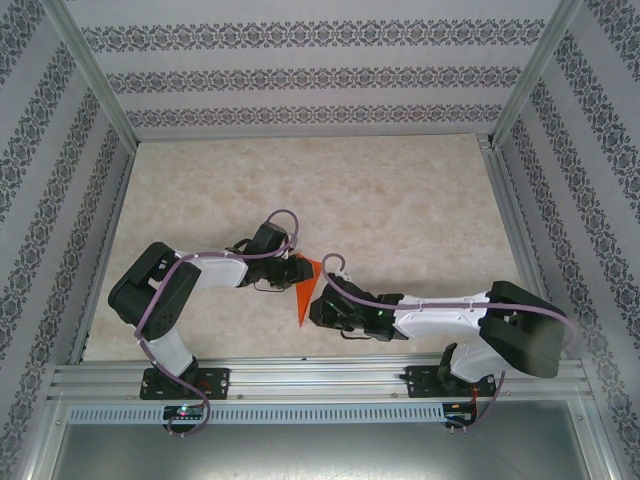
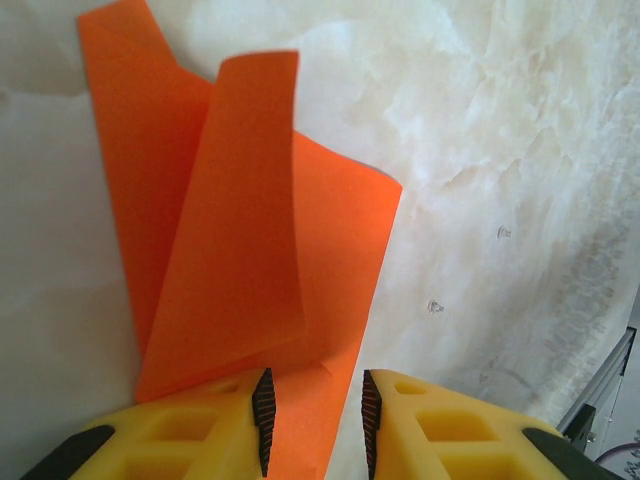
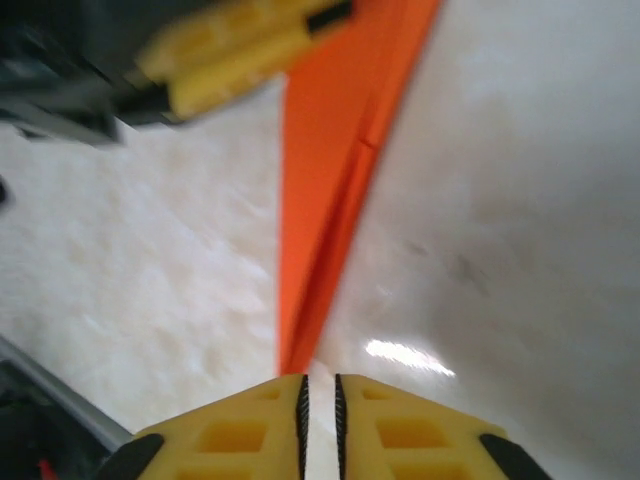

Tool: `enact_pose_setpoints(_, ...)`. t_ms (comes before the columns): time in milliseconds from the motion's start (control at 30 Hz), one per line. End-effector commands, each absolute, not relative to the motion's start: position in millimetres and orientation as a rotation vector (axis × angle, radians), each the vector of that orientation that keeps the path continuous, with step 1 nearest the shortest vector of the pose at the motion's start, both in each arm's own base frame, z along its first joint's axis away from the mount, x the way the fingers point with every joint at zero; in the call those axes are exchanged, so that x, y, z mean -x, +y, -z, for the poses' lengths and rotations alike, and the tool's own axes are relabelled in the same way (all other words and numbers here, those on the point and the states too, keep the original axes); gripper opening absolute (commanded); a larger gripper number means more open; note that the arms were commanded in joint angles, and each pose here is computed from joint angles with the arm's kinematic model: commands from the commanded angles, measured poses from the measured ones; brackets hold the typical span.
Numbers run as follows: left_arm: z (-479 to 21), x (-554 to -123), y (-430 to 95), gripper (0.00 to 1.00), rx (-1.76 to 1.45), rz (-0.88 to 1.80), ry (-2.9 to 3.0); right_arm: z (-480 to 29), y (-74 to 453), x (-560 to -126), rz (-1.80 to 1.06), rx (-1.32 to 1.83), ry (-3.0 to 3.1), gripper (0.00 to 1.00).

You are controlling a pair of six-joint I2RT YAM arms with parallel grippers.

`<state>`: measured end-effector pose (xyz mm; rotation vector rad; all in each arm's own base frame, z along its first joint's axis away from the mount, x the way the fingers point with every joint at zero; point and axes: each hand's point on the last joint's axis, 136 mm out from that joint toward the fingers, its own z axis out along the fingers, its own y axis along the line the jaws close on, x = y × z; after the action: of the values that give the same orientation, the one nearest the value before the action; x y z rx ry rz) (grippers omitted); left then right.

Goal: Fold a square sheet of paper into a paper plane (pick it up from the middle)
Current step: Fold the wing for the fifth time at the center of the table.

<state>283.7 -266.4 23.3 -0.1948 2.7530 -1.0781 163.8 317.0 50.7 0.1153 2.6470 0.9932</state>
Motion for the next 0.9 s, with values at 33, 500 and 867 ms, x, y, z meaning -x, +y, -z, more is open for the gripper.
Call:
enact_pose_setpoints(33,24,-257,-238,0.34,0.366,0.892,2.937,-85,365,-178,-1.328,-0.096,2.495,0.13)
enact_pose_setpoints(500,29,-254,-238,0.34,0.431,0.904,2.939,-14,360,-164,-1.353,-0.27,2.631,0.09)
enact_pose_setpoints(867,33,-253,-234,0.34,0.533,0.896,2.919,13,338,-125,-1.23,-0.156,2.794,0.06)
